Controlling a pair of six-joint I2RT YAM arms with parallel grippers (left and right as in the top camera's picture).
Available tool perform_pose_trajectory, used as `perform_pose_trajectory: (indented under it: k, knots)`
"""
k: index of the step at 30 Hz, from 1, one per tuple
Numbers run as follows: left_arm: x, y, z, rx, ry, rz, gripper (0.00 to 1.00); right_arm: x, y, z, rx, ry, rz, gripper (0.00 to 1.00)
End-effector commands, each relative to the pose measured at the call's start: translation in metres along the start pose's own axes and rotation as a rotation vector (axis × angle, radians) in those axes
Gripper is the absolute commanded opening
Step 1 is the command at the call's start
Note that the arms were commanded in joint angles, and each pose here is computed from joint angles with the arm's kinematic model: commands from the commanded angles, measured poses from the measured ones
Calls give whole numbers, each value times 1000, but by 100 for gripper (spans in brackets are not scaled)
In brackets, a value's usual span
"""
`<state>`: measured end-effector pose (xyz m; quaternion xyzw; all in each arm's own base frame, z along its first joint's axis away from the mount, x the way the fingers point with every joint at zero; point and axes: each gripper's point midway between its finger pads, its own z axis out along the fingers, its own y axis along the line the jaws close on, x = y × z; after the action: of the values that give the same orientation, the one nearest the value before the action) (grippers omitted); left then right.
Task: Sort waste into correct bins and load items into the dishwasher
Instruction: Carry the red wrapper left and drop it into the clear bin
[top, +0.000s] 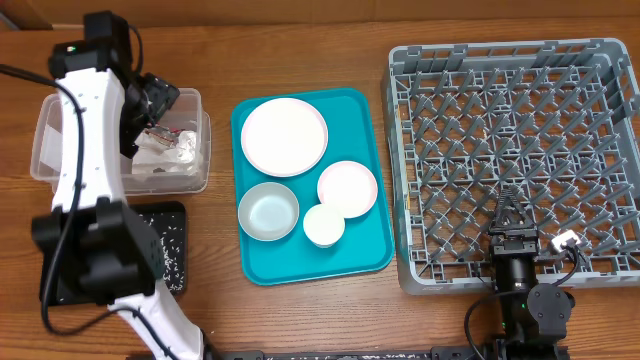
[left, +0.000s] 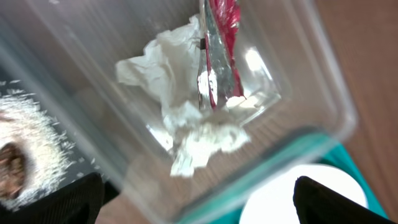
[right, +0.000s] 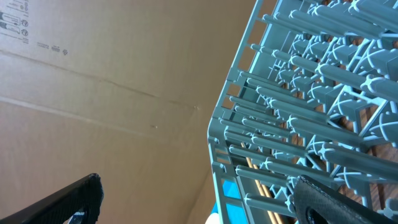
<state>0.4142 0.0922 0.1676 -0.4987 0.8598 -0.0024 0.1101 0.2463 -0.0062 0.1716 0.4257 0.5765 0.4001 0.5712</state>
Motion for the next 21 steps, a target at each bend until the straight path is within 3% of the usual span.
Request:
perform_pose_trajectory:
  k: [1,8,17,21]
  knots:
    - [0,15,-78,97,-119,15,100,-2,-2,0,1,-17,-11,100]
    - [7,64,-141,59,-257,-5,100,-2,-2,0,1,-17,-11,100]
    - [10,106,-147,-119,-292,-16,100,-2,-2,0,1,-17,-11,100]
    - [10,113,-144,-100,-248,-100,100,-2,-2,0,1,-17,-11,100]
